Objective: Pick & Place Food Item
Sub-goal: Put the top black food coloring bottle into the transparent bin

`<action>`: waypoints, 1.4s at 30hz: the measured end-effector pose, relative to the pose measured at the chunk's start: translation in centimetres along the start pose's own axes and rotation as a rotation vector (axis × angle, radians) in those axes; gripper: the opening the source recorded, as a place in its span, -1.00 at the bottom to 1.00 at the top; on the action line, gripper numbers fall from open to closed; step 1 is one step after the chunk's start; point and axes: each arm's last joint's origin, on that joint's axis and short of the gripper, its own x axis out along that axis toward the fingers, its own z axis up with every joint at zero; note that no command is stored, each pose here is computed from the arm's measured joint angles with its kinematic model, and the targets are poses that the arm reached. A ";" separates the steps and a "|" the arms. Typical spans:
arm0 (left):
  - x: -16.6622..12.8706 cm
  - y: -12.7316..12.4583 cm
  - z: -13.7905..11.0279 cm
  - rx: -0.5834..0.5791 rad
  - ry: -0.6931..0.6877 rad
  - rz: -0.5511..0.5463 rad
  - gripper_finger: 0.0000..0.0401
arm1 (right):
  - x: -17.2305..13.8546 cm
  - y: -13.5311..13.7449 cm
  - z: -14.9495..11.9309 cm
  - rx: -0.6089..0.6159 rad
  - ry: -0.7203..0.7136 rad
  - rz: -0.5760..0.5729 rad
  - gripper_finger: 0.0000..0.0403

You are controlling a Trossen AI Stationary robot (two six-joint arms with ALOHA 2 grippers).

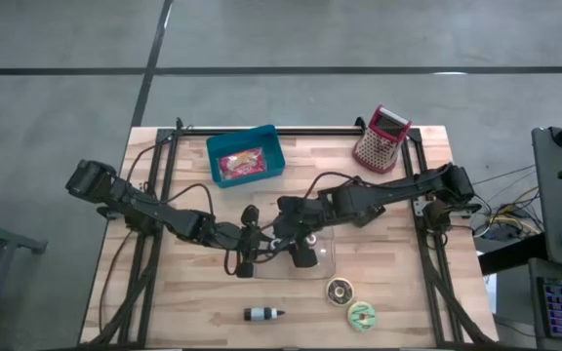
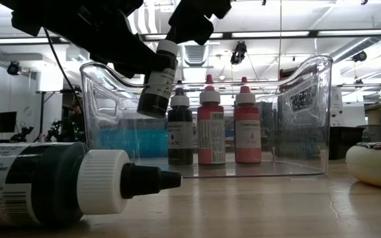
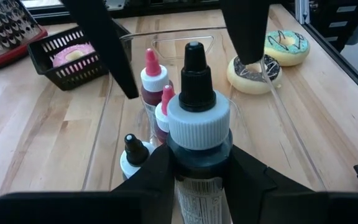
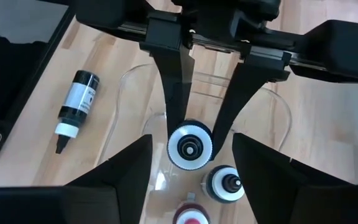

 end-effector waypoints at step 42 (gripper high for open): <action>0.0 0.0 0.3 0.010 -0.030 0.000 -0.53 | 1.7 -0.1 -0.6 -0.023 0.060 0.017 -0.52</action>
